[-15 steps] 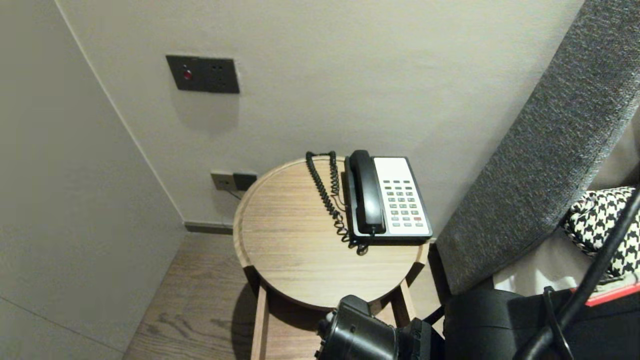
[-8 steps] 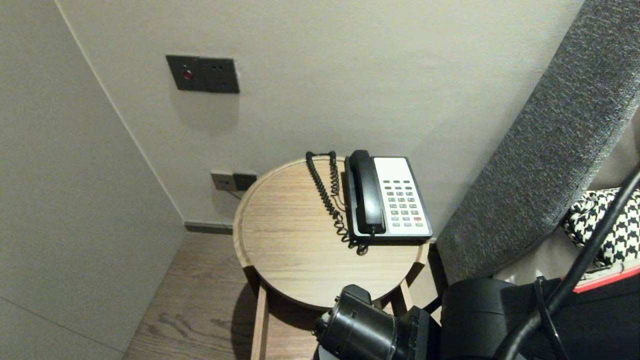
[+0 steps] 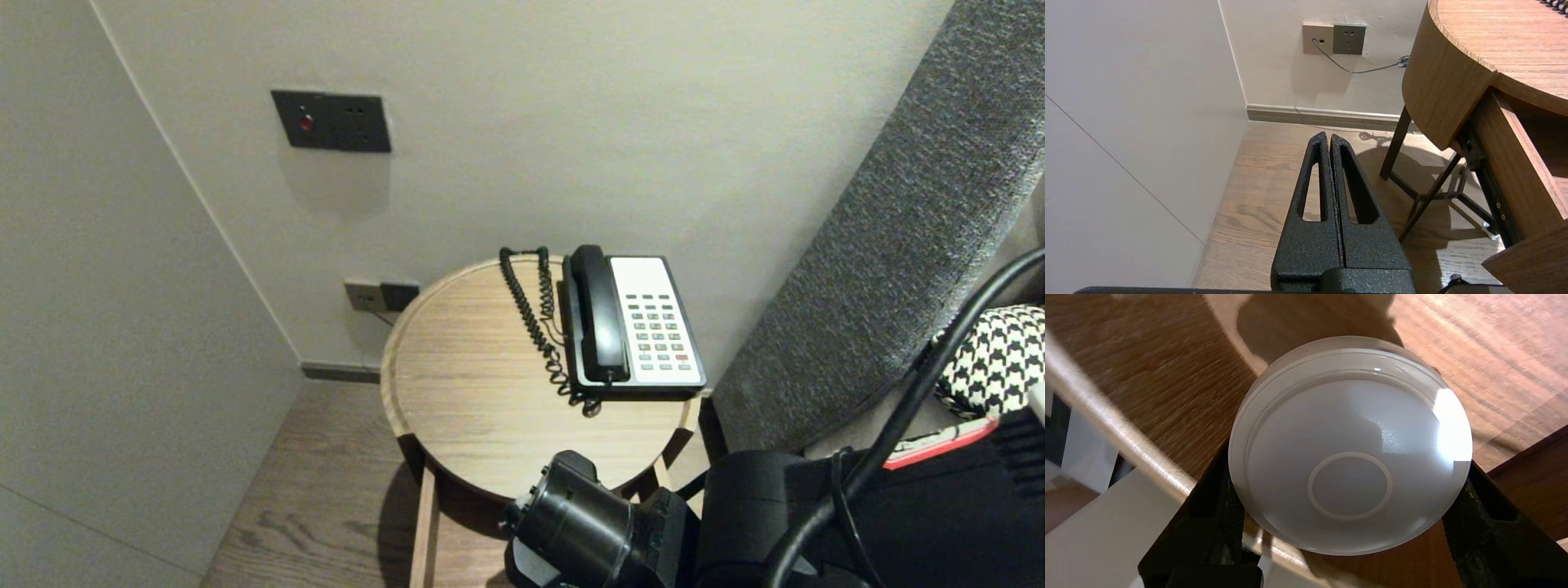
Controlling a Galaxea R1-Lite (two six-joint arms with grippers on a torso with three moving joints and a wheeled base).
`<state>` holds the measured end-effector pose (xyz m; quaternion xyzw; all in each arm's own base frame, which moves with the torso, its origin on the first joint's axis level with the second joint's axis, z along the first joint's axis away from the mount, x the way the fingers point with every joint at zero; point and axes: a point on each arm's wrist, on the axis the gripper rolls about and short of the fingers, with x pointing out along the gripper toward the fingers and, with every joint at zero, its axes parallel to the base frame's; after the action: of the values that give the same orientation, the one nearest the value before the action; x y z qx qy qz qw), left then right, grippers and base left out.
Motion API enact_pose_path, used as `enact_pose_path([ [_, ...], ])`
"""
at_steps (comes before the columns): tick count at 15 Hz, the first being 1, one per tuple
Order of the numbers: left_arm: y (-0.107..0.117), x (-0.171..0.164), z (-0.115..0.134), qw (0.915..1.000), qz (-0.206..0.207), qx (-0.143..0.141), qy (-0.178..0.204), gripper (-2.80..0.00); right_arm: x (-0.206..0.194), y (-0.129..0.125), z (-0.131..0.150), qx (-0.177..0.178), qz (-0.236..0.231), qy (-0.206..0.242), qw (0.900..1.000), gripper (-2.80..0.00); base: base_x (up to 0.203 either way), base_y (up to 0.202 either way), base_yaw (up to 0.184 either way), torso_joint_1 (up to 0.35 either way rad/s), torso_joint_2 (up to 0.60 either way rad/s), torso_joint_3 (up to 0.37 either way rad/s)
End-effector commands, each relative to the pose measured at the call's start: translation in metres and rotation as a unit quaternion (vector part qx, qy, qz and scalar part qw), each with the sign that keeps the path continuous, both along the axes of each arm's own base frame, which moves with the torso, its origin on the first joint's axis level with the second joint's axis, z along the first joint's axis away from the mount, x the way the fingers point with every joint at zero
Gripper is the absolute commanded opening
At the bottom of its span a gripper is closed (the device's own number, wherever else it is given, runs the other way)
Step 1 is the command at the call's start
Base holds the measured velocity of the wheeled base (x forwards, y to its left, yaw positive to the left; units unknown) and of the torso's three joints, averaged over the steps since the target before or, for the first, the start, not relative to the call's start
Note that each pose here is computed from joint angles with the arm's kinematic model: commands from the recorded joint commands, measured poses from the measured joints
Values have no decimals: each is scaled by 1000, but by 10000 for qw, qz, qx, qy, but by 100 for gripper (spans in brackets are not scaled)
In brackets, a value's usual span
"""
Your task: Put the remote controls on the table in the drawer one by one
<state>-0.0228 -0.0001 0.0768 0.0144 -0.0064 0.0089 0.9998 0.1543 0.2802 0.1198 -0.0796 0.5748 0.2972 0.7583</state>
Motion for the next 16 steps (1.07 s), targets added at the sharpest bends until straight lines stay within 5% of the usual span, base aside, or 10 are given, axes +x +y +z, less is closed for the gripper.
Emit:
enact_pose_path([
  [1,0,0,0,10000,4,2,-12,-280,6,1,-7,-96,-83,47,9999,-280,0,0,0,0,0,0],
  [11,0,0,0,10000,2,2,-12,-280,17,14,-17,-42,-88,-110,9999,-280,0,0,0,0,0,0],
  [16,0,0,0,10000,4,2,-12,-280,20,16,-21,-333,-9,-518,9981,-280,0,0,0,0,0,0],
])
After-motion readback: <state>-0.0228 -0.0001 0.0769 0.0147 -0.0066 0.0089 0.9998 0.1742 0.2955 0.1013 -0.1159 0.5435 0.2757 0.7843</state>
